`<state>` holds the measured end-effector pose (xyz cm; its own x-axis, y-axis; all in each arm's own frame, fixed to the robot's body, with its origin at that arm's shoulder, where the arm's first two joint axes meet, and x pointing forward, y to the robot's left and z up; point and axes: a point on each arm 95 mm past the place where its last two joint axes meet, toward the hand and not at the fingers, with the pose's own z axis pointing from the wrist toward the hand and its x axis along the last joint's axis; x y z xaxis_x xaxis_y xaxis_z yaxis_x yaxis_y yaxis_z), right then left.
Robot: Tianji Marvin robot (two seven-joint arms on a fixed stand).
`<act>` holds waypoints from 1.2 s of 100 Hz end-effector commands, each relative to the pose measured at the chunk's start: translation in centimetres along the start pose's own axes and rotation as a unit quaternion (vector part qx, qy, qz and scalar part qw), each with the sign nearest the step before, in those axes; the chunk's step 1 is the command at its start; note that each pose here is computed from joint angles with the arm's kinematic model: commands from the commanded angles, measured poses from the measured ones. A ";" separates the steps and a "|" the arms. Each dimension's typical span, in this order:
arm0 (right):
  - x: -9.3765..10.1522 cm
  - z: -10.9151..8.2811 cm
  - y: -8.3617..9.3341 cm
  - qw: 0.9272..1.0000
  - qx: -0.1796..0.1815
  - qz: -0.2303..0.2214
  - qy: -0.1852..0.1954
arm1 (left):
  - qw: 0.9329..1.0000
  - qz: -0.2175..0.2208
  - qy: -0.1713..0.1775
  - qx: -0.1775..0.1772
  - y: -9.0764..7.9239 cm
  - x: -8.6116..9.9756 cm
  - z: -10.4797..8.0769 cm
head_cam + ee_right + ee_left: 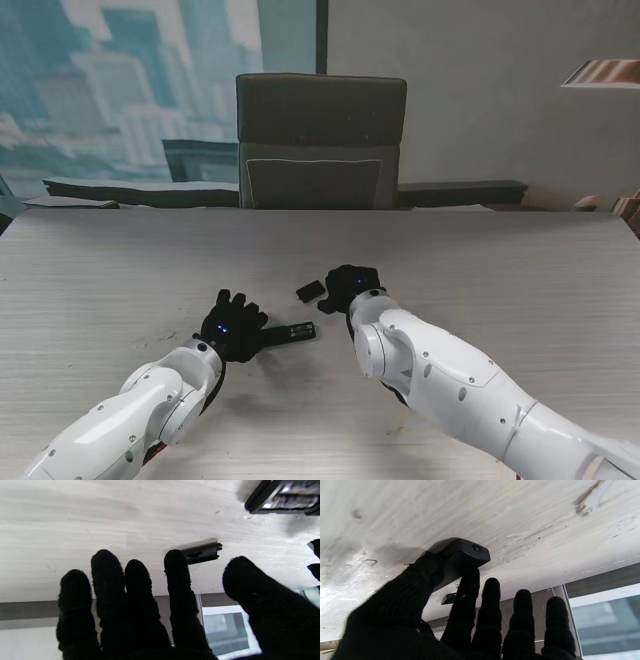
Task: Install the batteries into the remote control and close the cover
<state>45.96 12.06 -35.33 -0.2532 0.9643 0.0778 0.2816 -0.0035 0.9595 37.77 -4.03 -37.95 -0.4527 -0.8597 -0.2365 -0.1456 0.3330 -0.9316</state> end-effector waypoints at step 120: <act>0.9 6.6 -1.0 0.993 -0.032 -0.065 0.093 | 0.999 -0.006 -0.001 -0.039 2.3 0.5 -0.5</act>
<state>51.77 14.14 -37.58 -0.4371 0.8993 -0.0136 0.1620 0.0936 0.9823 37.79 -4.02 -37.95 -0.4465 -0.8642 -0.2321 -0.1500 0.3280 -0.9327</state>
